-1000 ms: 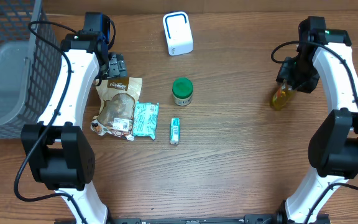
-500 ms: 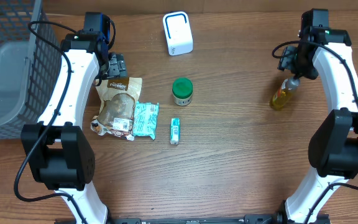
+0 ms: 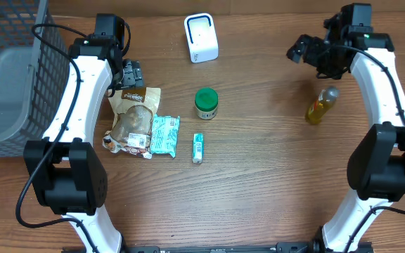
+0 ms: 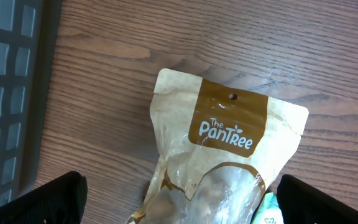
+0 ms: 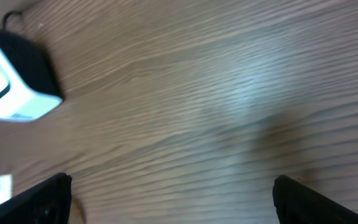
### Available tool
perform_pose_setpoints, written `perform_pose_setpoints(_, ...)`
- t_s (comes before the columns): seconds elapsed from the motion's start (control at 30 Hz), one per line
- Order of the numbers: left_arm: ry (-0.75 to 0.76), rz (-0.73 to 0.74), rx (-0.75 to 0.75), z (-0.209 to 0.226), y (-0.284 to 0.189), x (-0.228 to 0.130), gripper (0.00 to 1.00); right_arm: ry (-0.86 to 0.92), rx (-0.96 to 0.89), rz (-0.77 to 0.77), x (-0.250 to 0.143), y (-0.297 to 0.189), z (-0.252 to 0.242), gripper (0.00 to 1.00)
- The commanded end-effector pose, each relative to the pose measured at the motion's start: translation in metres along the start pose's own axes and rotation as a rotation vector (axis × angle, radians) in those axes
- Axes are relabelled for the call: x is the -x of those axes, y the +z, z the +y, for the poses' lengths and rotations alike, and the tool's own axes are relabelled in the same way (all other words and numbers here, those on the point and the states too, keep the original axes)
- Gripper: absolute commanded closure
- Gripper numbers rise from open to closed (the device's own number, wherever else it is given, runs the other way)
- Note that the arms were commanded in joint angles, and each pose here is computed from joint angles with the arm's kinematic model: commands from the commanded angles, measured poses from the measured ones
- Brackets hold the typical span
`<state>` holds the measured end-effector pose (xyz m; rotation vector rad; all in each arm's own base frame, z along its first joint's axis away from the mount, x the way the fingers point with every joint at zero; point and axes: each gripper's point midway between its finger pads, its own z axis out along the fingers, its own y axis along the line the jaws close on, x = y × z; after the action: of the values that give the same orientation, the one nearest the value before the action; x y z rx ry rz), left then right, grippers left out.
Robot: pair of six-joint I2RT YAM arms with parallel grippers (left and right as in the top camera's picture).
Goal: Scan the item barcode
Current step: 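Open the right gripper and move it left toward the green jar, then position the right gripper above the green-lidded jar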
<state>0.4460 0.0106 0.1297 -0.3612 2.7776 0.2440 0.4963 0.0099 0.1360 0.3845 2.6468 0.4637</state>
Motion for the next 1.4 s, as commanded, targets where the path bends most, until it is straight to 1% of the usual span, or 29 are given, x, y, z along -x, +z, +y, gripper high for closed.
perform_pose_setpoints(0.0,0.000,-0.021,0.007,0.000,-0.005,0.005,0.00,-0.041,0.075,0.020,-0.008,-0.003,0.038,0.00)
perform_pose_setpoints(0.2,0.000,-0.021,0.007,0.000,-0.005,0.005,0.01,-0.131,0.110,0.075,-0.036,0.008,0.085,0.00)
perform_pose_setpoints(0.23,0.000,-0.021,0.007,0.000,-0.005,0.005,0.01,-0.161,0.123,0.089,-0.045,0.011,0.100,0.00)
perform_pose_setpoints(0.43,0.000,-0.021,0.007,0.000,-0.005,0.005,0.01,-0.258,0.163,0.135,-0.078,0.017,0.145,0.00)
perform_pose_setpoints(0.7,0.000,-0.021,0.007,0.000,-0.005,0.005,0.00,-0.356,0.203,0.180,-0.115,0.020,0.188,0.00)
perform_pose_setpoints(0.83,0.000,-0.021,0.007,0.000,-0.005,0.005,0.00,-0.377,0.212,0.190,-0.124,0.021,0.197,0.00)
perform_pose_setpoints(1.37,0.000,-0.021,0.007,0.000,-0.005,0.005,0.01,-0.377,0.212,0.190,-0.123,0.021,0.197,0.00)
